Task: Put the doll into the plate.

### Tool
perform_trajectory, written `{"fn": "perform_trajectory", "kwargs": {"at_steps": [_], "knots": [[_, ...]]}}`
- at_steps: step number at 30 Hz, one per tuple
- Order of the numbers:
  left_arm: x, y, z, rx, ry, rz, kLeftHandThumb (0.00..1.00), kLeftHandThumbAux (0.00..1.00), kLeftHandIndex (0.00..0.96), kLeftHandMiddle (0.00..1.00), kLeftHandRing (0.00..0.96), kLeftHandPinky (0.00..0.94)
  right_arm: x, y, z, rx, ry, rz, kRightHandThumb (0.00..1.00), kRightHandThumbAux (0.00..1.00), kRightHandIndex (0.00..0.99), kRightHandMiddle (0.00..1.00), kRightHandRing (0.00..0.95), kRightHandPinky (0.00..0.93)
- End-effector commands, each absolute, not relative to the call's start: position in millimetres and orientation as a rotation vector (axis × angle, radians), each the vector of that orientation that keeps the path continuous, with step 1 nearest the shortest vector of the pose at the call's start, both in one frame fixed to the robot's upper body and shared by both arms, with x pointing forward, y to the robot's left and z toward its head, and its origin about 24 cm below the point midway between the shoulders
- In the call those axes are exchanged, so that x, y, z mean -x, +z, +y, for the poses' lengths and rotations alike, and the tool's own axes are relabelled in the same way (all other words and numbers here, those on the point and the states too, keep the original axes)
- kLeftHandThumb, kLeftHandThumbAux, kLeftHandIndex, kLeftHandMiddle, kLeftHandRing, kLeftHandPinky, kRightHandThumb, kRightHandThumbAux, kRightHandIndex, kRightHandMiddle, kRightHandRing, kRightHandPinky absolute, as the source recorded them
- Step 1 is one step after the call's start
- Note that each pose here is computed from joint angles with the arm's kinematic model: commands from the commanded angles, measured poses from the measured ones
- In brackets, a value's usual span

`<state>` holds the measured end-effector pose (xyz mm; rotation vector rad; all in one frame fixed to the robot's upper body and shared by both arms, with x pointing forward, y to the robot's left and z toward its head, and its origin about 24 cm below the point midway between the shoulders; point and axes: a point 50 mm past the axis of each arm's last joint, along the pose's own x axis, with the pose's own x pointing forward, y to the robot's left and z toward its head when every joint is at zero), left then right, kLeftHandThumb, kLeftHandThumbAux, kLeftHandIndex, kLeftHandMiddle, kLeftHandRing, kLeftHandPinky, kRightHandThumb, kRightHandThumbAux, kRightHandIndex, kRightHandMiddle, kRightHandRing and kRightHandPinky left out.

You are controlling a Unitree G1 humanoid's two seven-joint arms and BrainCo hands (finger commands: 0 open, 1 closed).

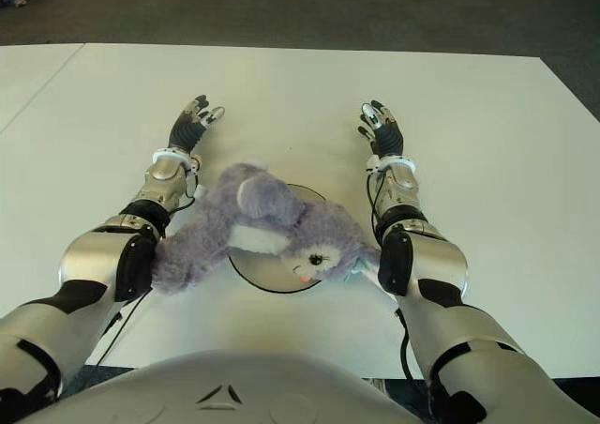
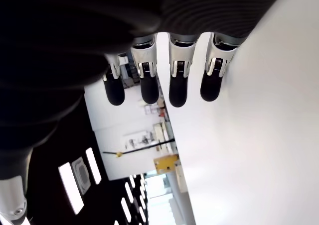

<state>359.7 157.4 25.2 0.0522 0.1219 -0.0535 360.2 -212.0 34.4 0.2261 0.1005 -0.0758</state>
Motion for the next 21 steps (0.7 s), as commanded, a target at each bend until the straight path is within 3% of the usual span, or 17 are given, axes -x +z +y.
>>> {"fn": "perform_trajectory", "kwargs": {"at_steps": [1, 21], "knots": [[-356.8, 20.8, 146.6, 0.052, -0.074, 0.122, 0.000, 0.523, 0.000, 0.019, 0.011, 0.018, -356.0, 23.0, -198.8, -0.244, -0.059, 0.135, 0.000, 0.581, 0.148, 0.188, 0.153, 0.129], [-341.2, 9.7, 162.1, 0.031, 0.042, 0.055, 0.000, 0.453, 0.000, 0.027, 0.027, 0.029, -350.6, 19.9, -203.8, -0.309, -0.048, 0.095, 0.000, 0.614, 0.185, 0.213, 0.163, 0.118]]}}
